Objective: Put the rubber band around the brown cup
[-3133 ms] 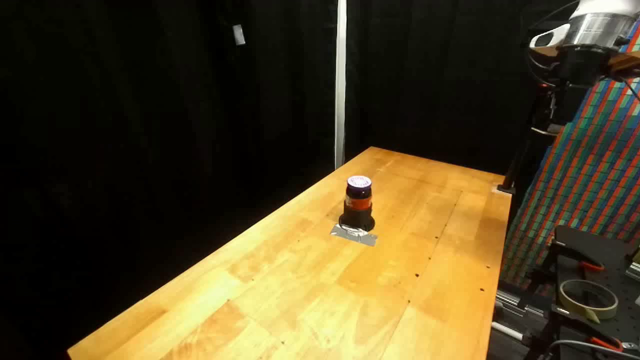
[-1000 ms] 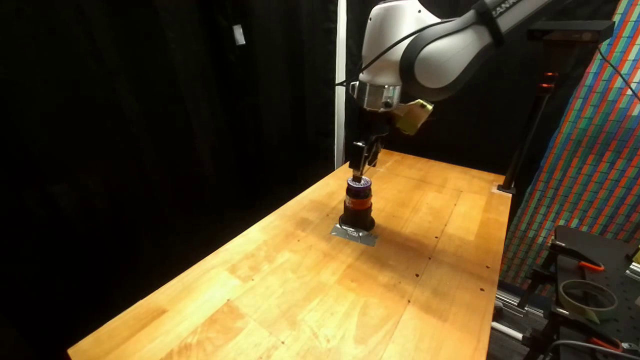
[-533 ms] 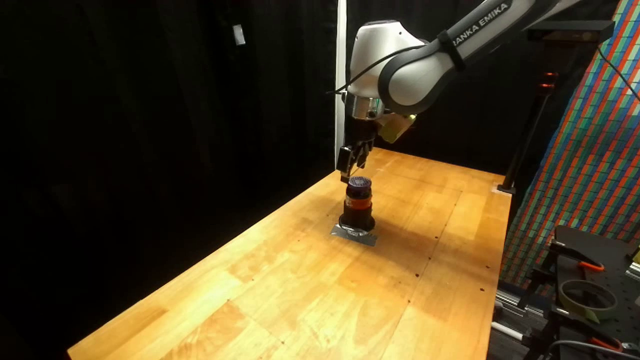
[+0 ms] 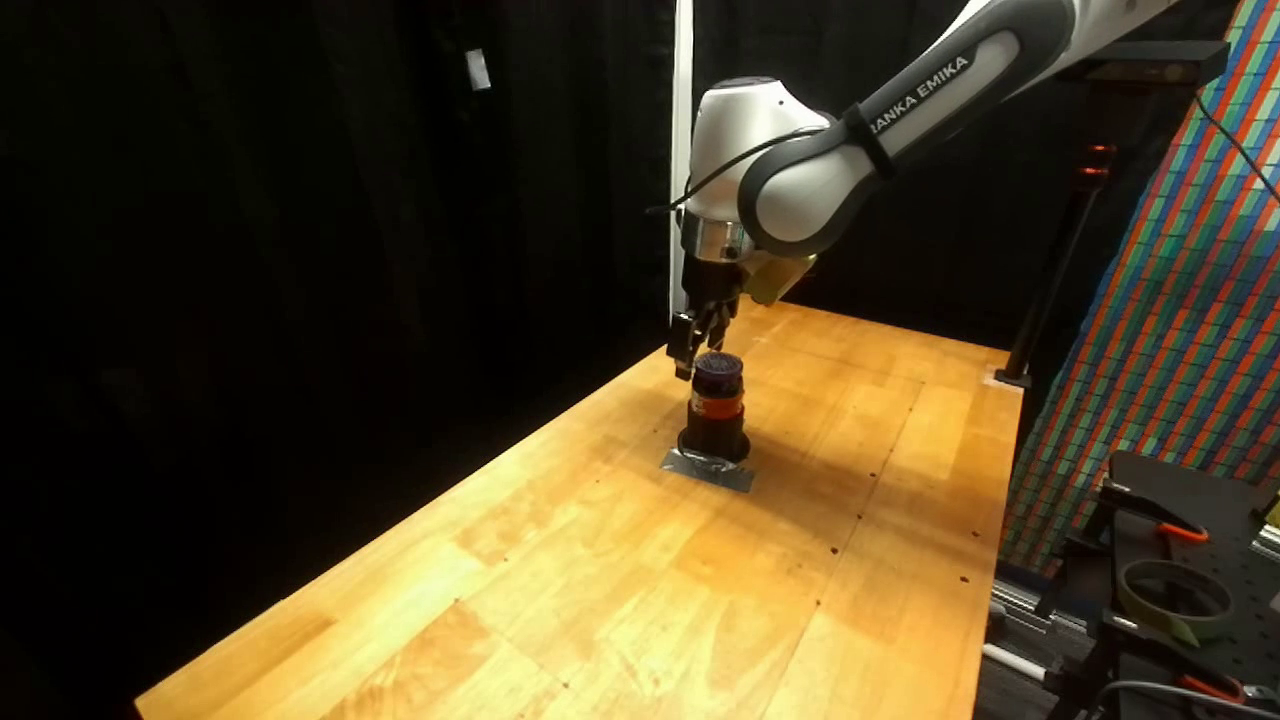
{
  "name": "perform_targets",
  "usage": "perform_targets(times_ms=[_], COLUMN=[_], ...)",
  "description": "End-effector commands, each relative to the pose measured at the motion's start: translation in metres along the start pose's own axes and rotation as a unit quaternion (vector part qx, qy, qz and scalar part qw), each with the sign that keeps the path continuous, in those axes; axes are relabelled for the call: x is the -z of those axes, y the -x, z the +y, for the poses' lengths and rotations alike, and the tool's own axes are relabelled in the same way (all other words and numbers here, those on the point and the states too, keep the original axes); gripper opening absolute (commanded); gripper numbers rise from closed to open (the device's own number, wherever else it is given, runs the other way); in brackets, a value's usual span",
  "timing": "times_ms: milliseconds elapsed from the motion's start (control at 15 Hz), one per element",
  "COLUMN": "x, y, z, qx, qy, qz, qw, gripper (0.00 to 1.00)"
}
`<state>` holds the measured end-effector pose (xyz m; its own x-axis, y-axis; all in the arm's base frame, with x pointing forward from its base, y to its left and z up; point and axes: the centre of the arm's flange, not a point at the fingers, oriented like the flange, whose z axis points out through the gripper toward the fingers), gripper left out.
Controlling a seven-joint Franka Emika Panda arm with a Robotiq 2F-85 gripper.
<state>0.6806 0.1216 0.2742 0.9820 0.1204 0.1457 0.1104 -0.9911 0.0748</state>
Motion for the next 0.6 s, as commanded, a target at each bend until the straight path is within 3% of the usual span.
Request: perform_targets(times_ms=[0,533], x=[-0.009,-0.023], y=[-0.010,0.006], z=[0.000,0.012], qx=[0.008,0.003], qy=[-0.001,0.000], qz=[0.007,-0.006], qw=[0.9999,1.0000], gripper=[1.00,1.00])
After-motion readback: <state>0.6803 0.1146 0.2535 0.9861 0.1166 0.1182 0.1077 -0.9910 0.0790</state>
